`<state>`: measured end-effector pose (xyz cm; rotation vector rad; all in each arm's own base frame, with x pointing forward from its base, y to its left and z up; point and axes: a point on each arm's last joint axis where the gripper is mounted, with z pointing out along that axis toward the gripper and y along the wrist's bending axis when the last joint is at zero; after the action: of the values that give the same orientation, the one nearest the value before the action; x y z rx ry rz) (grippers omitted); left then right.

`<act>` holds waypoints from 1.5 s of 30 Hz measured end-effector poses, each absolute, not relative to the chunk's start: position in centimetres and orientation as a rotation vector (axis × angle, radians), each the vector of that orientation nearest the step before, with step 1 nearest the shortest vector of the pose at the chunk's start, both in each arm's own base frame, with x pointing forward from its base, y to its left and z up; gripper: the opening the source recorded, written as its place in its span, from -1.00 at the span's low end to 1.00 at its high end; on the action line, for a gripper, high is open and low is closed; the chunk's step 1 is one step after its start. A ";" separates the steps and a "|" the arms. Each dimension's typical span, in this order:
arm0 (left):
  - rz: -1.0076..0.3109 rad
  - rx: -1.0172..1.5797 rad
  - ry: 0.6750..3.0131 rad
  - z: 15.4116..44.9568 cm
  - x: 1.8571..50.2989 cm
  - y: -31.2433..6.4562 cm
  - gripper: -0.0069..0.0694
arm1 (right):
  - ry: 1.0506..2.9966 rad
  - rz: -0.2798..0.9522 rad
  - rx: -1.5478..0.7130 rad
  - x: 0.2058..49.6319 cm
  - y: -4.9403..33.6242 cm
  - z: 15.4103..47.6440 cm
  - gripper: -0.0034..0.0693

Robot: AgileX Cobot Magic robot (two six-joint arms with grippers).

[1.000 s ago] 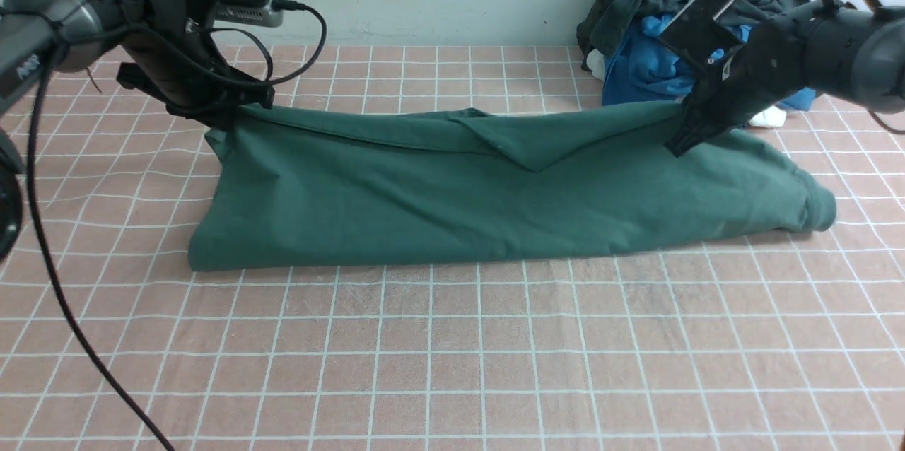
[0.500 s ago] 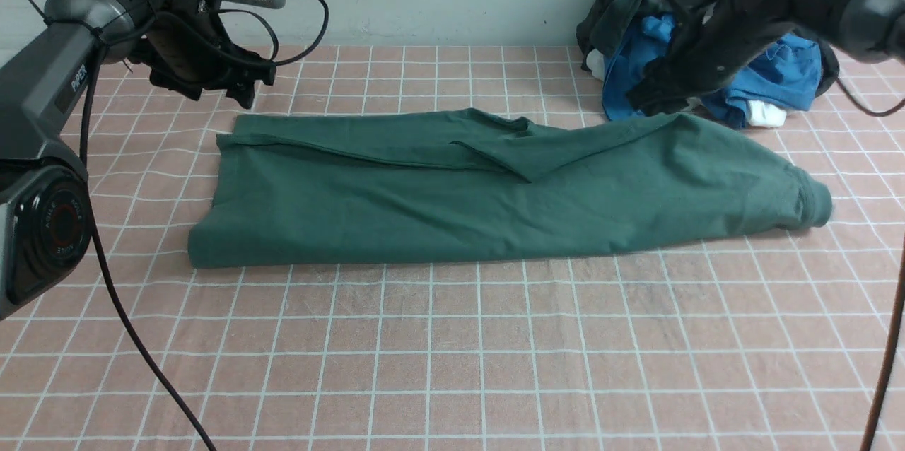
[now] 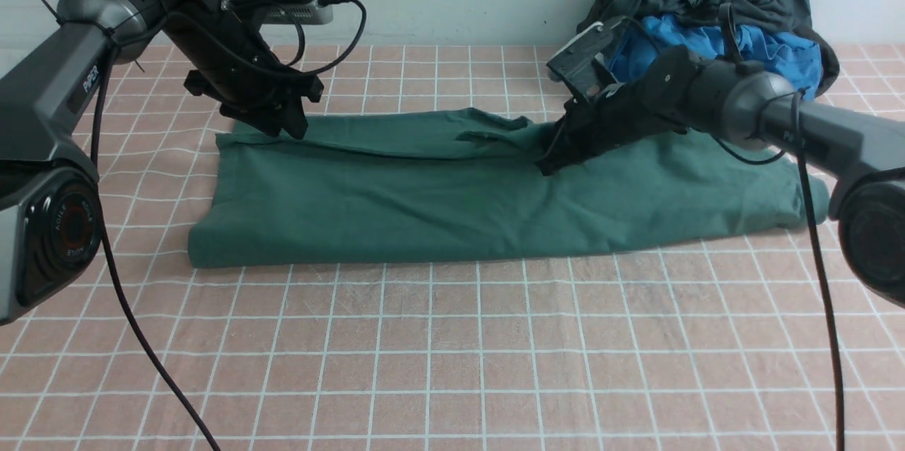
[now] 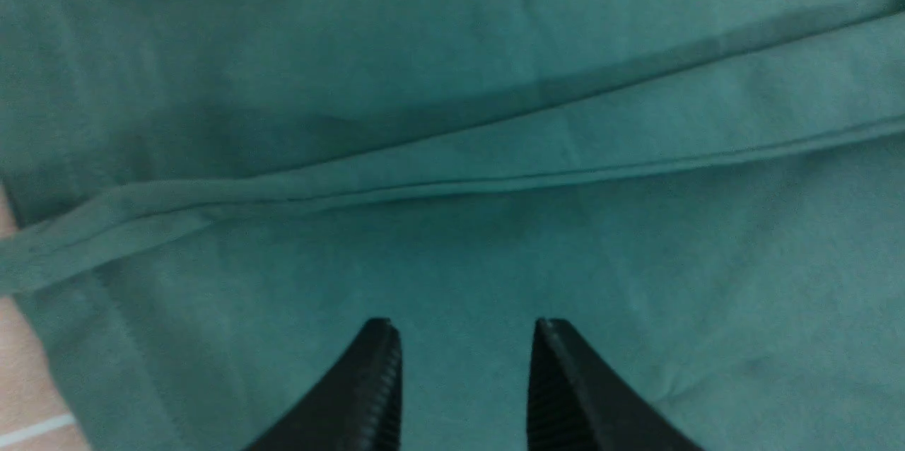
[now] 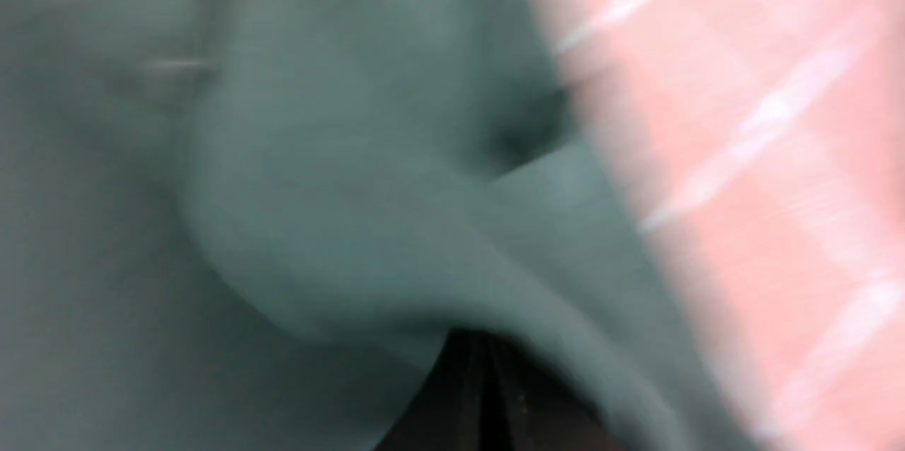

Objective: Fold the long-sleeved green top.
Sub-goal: Use both arms to drag the lower edge of the fabric forward and fold it over the upper edge, then use the right arm to clamp the right edge of the fabric

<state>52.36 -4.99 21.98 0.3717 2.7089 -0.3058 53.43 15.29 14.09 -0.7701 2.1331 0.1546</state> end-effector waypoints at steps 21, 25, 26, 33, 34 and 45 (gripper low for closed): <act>-0.450 0.456 2.723 19.6 52.4 -8.4 -0.61 | 2.241 0.549 -0.834 52.9 15.2 14.1 -0.68; -0.452 0.523 2.710 19.6 52.2 -9.9 -0.61 | 2.110 0.493 -0.623 55.2 15.5 11.7 -0.83; -0.450 0.533 2.708 19.6 52.1 -10.2 -0.61 | 2.079 0.463 -0.557 55.8 15.3 11.5 -0.84; -0.253 0.513 2.726 20.6 52.1 -8.8 -0.61 | 1.995 0.397 -0.357 57.8 11.9 12.5 -0.68; -0.208 0.497 2.724 21.1 52.1 -8.3 -0.61 | 1.997 0.429 -0.350 57.8 11.1 13.2 -0.62; -0.102 0.480 2.694 29.8 46.0 -6.8 -0.61 | 2.271 0.321 -0.520 51.9 4.1 28.7 -0.31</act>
<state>45.99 -6.77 29.75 0.4801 2.6939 -0.1024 51.95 4.05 28.66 -0.5197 2.2706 0.3207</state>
